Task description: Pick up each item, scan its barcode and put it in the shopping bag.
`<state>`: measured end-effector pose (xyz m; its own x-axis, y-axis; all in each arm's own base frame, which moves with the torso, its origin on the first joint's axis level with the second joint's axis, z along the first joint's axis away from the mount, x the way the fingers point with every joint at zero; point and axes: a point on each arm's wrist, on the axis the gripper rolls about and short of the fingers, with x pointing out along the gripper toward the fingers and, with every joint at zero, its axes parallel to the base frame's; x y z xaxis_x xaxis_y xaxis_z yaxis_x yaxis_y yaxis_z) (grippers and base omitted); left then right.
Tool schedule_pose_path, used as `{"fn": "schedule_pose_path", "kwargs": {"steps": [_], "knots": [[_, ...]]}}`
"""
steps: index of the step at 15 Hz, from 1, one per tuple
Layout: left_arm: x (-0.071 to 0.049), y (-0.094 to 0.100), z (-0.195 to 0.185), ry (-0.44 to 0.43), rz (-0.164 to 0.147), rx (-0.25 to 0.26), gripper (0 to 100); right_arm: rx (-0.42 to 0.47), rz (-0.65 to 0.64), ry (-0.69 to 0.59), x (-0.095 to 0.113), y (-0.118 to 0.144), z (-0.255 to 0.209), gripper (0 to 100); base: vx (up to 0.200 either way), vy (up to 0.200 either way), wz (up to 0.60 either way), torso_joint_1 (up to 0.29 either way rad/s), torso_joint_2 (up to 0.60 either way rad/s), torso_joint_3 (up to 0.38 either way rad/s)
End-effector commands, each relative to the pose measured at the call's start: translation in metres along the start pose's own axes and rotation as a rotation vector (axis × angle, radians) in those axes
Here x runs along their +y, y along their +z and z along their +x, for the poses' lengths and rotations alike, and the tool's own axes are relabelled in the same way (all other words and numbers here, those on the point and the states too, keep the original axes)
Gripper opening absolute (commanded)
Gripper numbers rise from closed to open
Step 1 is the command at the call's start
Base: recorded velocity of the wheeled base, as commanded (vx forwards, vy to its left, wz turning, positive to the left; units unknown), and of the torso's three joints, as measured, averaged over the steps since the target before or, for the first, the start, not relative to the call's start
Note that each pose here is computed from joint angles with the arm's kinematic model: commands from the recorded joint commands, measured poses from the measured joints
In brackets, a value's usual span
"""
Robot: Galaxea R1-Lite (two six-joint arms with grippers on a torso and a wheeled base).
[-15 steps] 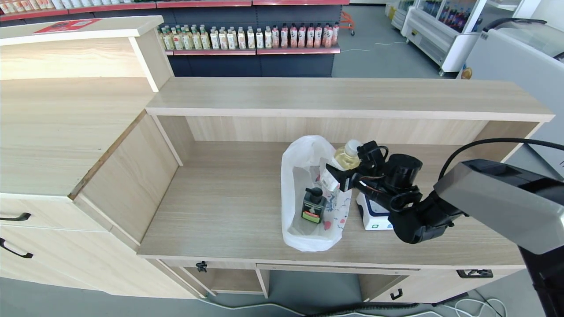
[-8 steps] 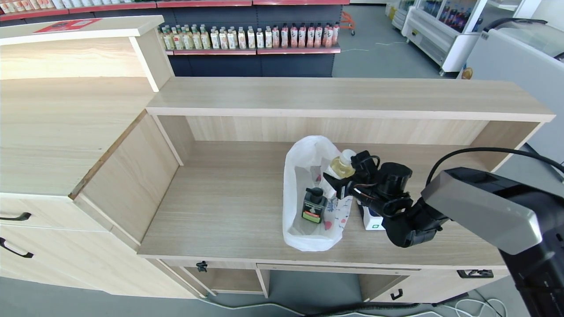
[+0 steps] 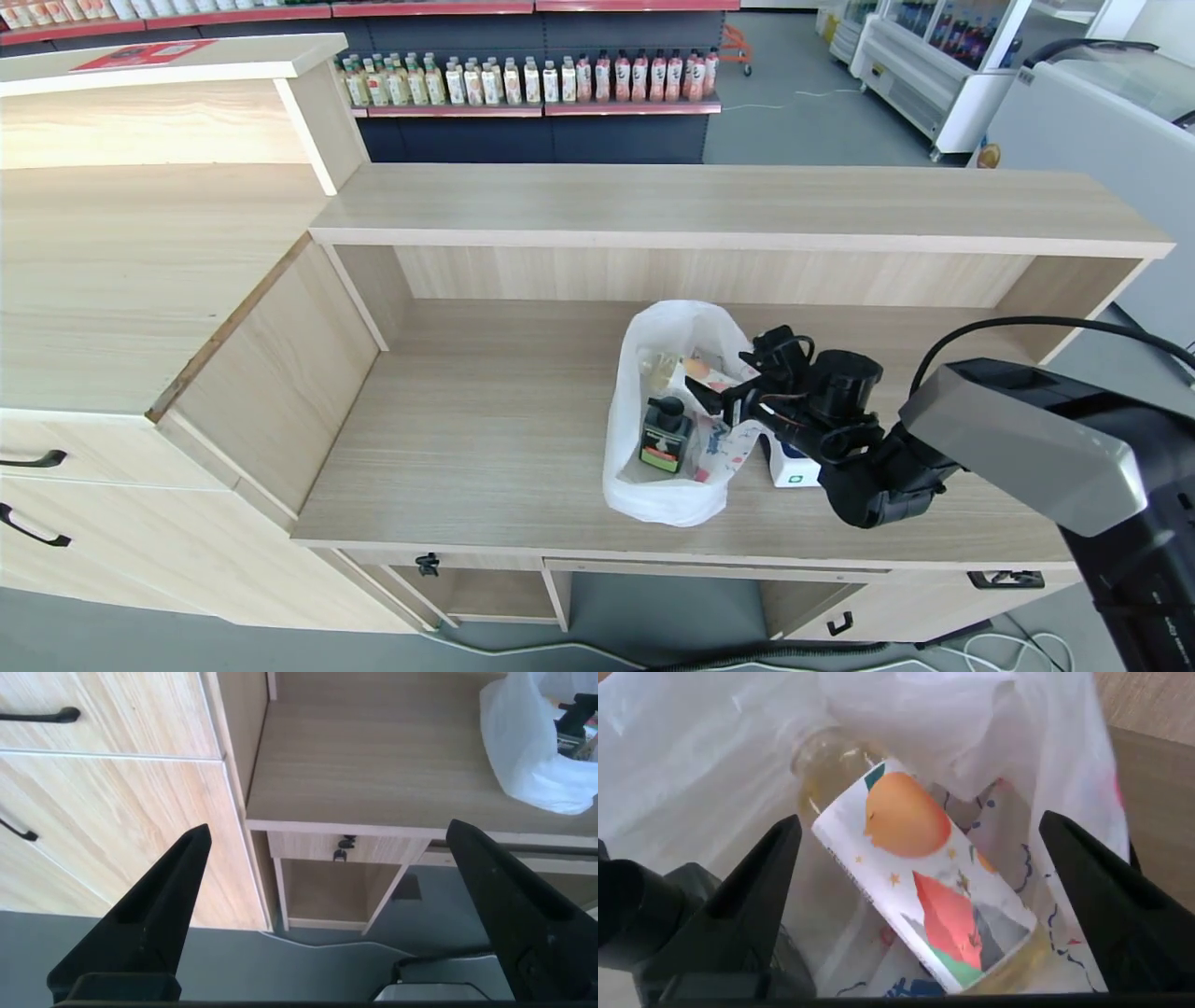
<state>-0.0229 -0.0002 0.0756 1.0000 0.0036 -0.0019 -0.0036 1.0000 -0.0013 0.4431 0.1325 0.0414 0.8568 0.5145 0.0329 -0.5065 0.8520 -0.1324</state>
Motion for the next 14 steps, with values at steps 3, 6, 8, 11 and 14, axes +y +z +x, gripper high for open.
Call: {"fn": "schedule_pose_path", "kwargs": {"steps": [3, 6, 8, 11, 14], "knots": [[0.0, 0.0, 0.0, -0.001, 0.0, 0.0, 100, -0.066, -0.021, -0.017, -0.005, 0.042, -0.014, 100, 0.0, 0.0, 0.0, 0.0, 0.0, 0.0], [0.0, 0.0, 0.0, 0.001, 0.0, 0.0, 100, -0.047, -0.066, -0.074, -0.025, 0.061, -0.045, 100, 0.0, 0.0, 0.0, 0.0, 0.0, 0.0], [0.0, 0.0, 0.0, 0.001, 0.0, 0.0, 100, -0.039, -0.082, -0.135, -0.042, 0.086, -0.083, 100, 0.0, 0.0, 0.0, 0.0, 0.0, 0.0], [0.0, 0.0, 0.0, -0.001, 0.0, 0.0, 100, 0.029, -0.038, -0.232, -0.048, 0.124, -0.152, 100, 0.0, 0.0, 0.0, 0.0, 0.0, 0.0], [0.0, 0.0, 0.0, 0.001, 0.0, 0.0, 100, 0.259, 0.155, -0.517, 0.009, 0.153, -0.294, 100, 0.0, 0.0, 0.0, 0.0, 0.0, 0.0]]}}
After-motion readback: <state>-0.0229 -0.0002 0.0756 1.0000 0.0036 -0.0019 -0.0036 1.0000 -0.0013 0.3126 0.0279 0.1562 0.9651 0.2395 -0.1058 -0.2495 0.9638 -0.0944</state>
